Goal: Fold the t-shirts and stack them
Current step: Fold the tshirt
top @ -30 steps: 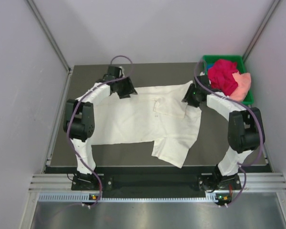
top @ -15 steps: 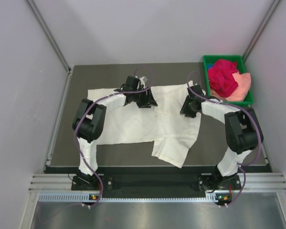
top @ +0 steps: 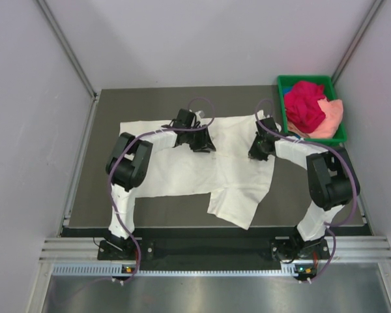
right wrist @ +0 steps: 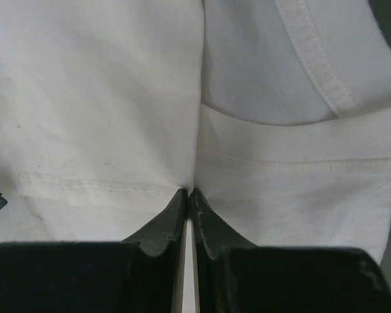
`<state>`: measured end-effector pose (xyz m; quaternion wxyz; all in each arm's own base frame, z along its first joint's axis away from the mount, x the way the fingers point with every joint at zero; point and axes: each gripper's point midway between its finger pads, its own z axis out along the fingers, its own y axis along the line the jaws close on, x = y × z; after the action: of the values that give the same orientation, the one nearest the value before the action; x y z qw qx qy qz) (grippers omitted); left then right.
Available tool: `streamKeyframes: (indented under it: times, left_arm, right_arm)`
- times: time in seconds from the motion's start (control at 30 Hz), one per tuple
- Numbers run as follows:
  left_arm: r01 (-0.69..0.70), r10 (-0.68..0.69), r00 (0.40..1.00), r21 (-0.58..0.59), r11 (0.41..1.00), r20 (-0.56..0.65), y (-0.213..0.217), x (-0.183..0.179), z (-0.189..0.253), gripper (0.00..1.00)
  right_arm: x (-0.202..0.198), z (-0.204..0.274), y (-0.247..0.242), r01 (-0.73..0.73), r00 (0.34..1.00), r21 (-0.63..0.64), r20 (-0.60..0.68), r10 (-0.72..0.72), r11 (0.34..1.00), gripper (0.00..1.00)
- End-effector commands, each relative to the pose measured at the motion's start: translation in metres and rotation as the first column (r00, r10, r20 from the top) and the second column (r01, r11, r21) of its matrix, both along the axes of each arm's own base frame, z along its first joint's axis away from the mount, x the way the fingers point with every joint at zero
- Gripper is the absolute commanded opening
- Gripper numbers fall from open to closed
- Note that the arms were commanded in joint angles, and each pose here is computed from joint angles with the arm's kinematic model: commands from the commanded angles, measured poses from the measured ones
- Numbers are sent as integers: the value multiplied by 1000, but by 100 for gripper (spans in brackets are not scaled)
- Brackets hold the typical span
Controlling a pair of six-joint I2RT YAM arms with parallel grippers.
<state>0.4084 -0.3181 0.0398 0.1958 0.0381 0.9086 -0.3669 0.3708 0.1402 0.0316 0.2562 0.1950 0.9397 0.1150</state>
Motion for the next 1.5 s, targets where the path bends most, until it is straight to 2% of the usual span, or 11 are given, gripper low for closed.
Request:
streamKeyframes:
  times: [0.0,0.1,0.13,0.2,0.43,0.7,1.13,1.2,1.27,1.37,1.47]
  left_arm:
    - [18,-17,998,-15,1000,59,-8,13,5,35]
    - [18,-16,998,-23,1000,58,-10,13,8,20]
    - [18,-16,998,-25,1000,58,-11,14,8,7]
    - [13,-11,998,-34,999,55,-12,15,15,0]
    - [-33,33,999,1,999,11,-8,17,29,0]
    - [-70,75,997,124,990,-33,9,15,11,0]
    - [-74,94,992,212,974,-87,22,9,-5,0]
    - [-66,89,991,215,974,-101,22,5,-4,4]
    - [-60,80,993,211,976,-89,22,6,8,22]
    - [-82,100,993,253,964,-61,36,11,27,32]
    - [-150,163,986,288,946,-23,66,27,41,37]
  right_arm:
    - [9,22,11,-16,996,36,84,13,999,2]
    - [9,30,13,-22,995,50,97,17,998,0]
    - [9,34,14,-26,994,57,103,20,998,0]
    - [9,39,16,-25,994,75,110,17,997,0]
    - [-5,51,19,23,994,139,98,-37,990,0]
    - [-23,49,25,88,991,166,87,-103,982,0]
    - [-24,38,21,152,982,81,103,-160,985,4]
    - [-19,44,15,130,985,31,109,-132,991,18]
    - [-12,55,10,99,986,-2,133,-98,995,33]
    - [9,74,-5,70,980,-26,189,-64,997,43]
    - [37,90,-19,-15,965,-52,262,28,999,45]
